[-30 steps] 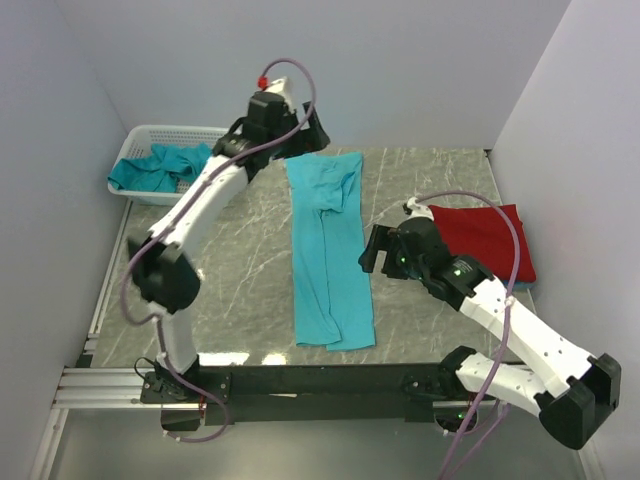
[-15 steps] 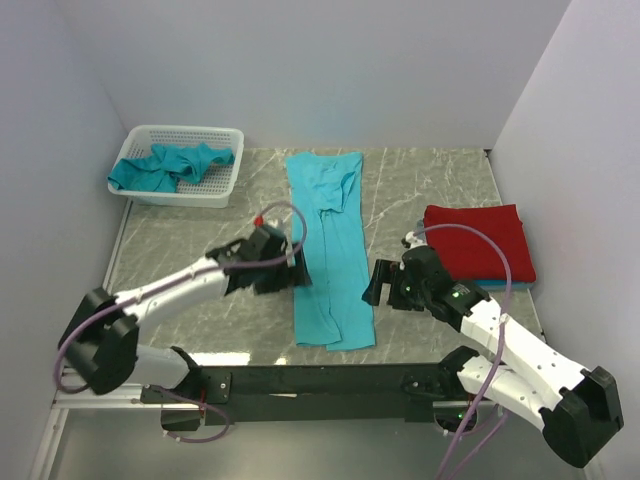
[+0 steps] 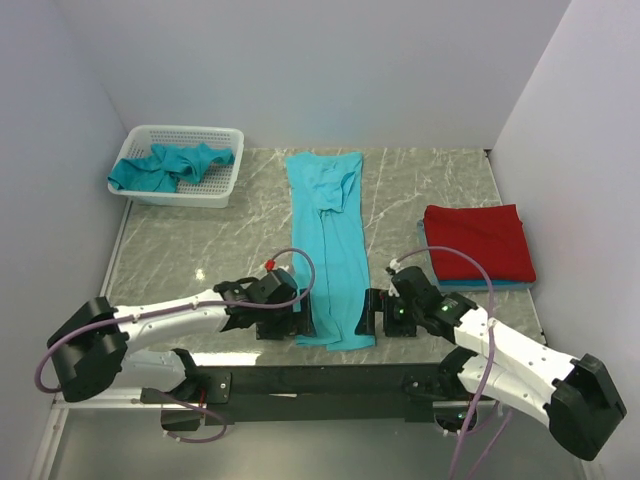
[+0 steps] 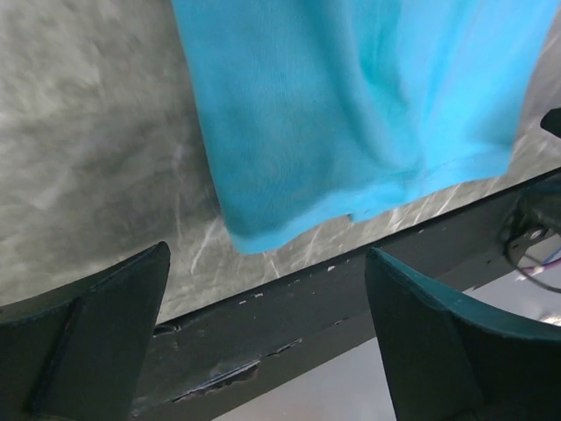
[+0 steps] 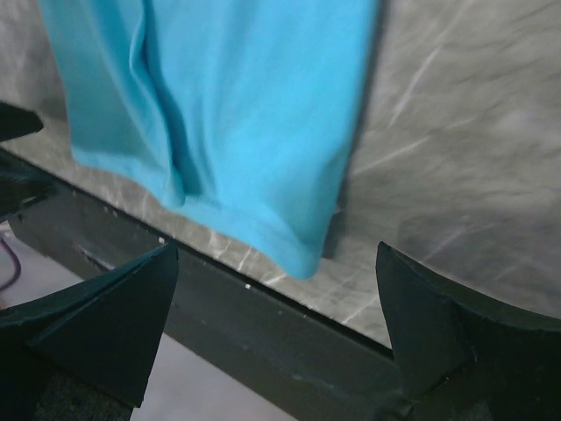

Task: Fold and stack the t-shirts
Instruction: Fold the tshirt

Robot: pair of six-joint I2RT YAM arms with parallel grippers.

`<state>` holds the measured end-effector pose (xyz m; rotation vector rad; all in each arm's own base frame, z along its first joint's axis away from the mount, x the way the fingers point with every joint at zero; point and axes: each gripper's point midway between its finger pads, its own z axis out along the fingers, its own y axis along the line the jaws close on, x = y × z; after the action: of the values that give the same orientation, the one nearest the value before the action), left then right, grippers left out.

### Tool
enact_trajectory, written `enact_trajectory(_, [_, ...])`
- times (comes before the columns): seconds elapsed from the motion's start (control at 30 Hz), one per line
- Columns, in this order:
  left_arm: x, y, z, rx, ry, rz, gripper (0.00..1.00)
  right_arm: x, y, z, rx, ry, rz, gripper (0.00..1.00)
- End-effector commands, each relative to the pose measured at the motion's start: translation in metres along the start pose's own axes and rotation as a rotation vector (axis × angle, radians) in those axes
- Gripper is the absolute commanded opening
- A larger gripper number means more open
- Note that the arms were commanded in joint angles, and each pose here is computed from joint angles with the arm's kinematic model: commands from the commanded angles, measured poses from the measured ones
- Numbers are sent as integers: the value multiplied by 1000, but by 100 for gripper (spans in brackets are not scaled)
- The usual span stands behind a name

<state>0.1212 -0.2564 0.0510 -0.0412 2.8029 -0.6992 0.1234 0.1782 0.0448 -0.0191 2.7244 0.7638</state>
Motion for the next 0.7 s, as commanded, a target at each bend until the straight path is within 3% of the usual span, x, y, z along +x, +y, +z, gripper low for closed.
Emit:
enact_trajectory(0.0, [10, -6, 11, 8, 35, -13, 97, 5, 11, 5, -29, 2, 14, 99])
enact_trajectory(0.1, [14, 2, 19, -56, 45, 5, 89, 13, 11, 10, -14, 13, 26, 97])
enact_trajectory(0.13, [13, 1, 20, -67, 45, 20, 81, 14, 7, 11, 7, 11, 30, 96])
enact_trajectory(0.47, [21, 17, 34, -165, 84, 51, 36, 28, -8, 20, 78, 35, 65, 86])
enact_trajectory(0.53, [27, 20, 34, -165, 100, 53, 25, 30, -9, 20, 77, 42, 77, 80])
enact_trajectory(0.67, [34, 28, 32, -178, 117, 57, 11, 37, -15, 22, 92, 54, 108, 79])
